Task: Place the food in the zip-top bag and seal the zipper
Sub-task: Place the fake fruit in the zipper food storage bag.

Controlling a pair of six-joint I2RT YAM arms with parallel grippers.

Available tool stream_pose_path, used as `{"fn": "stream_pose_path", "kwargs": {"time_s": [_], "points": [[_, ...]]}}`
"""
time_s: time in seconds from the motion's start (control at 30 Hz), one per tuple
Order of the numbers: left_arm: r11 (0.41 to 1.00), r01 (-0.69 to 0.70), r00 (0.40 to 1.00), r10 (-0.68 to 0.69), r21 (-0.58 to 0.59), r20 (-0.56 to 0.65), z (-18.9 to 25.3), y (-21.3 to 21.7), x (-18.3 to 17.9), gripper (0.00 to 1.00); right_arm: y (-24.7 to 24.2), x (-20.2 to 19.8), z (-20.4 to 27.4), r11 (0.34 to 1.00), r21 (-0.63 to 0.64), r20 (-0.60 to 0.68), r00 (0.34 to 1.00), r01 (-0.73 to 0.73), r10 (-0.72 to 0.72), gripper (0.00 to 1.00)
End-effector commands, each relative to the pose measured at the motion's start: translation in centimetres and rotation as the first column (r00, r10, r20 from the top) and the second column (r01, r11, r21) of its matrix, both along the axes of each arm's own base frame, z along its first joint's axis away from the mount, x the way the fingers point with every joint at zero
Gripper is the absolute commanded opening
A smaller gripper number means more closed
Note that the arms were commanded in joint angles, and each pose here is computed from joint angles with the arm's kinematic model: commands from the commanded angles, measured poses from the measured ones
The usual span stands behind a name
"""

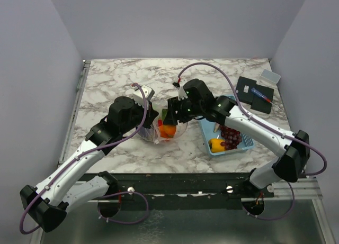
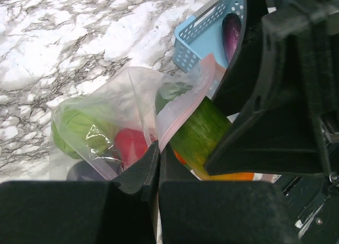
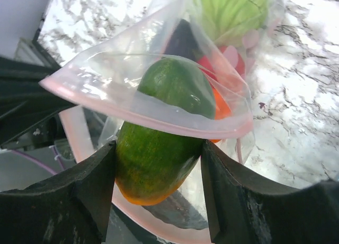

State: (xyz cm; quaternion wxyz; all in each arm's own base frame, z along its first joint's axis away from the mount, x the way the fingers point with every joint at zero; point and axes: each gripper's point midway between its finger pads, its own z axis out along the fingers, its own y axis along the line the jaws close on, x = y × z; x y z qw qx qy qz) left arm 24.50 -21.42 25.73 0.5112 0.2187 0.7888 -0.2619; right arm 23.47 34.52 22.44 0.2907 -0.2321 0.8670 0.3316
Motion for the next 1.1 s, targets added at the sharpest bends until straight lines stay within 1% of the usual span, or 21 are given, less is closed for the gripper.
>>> {"fn": "stream_pose_path", "kwargs": {"time_s": [0.0, 0.13, 0.17, 0.2, 0.4, 0.5, 0.57, 0.6, 0.7, 0.9, 1.07], "points": [[0.999, 0.036, 0.999, -0.035, -0.014, 0.023, 1.0, -0.5, -0.2, 0.00, -1.1, 2.0, -1.5, 0.984, -0.107, 0.008, 0.990, 0.140, -0.140, 0.08], [0.999, 0.041, 0.999, -0.041, -0.019, 0.027, 1.2, -0.5, -0.3, 0.00, -2.6, 3.7, -2.8, 0.949, -0.195, 0.050, 0.969, 0.249, -0.243, 0.08], [0.999, 0.041, 0.999, -0.041, -0.019, 0.028, 1.3, -0.5, -0.3, 0.00, -3.1, 4.0, -3.0, 0.937, -0.213, 0.068, 0.961, 0.278, -0.270, 0.09], [0.999, 0.042, 0.999, -0.042, -0.019, 0.028, 1.3, -0.5, -0.4, 0.00, -3.5, 4.4, -3.1, 0.926, -0.226, 0.082, 0.953, 0.304, -0.293, 0.12], [0.999, 0.038, 0.999, -0.038, -0.018, 0.028, 1.3, -0.5, -0.3, 0.00, -4.5, 4.9, -2.7, 0.901, -0.230, 0.122, 0.930, 0.367, -0.348, 0.54], [0.999, 0.035, 0.999, -0.035, -0.017, 0.030, 1.3, -0.4, -0.3, 0.00, -4.5, 4.8, -1.9, 0.908, -0.194, 0.131, 0.927, 0.372, -0.352, 0.71], [0.999, 0.034, 0.999, -0.034, -0.015, 0.026, 1.2, -0.4, -0.2, 0.00, -4.3, 4.5, -1.4, 0.918, -0.167, 0.127, 0.931, 0.360, -0.342, 0.80], [0.999, 0.034, 0.999, -0.033, -0.014, 0.026, 1.2, -0.4, -0.2, 0.00, -4.2, 4.4, -1.2, 0.921, -0.157, 0.125, 0.933, 0.356, -0.339, 0.82], [0.999, 0.029, 0.999, -0.028, -0.015, 0.027, 1.2, -0.4, -0.2, 0.00, -4.1, 4.1, -0.7, 0.928, -0.138, 0.117, 0.936, 0.345, -0.331, 0.84], [1.000, 0.022, 0.999, -0.022, -0.009, 0.023, 0.9, -0.3, 0.0, 0.00, -4.5, 3.6, 1.0, 0.932, -0.082, 0.128, 0.931, 0.354, -0.342, 0.84], [1.000, 0.019, 1.000, -0.019, -0.010, 0.022, 0.9, -0.3, 0.0, 0.00, -5.9, 3.1, 3.1, 0.922, -0.033, 0.156, 0.913, 0.386, -0.377, 0.84]]}}
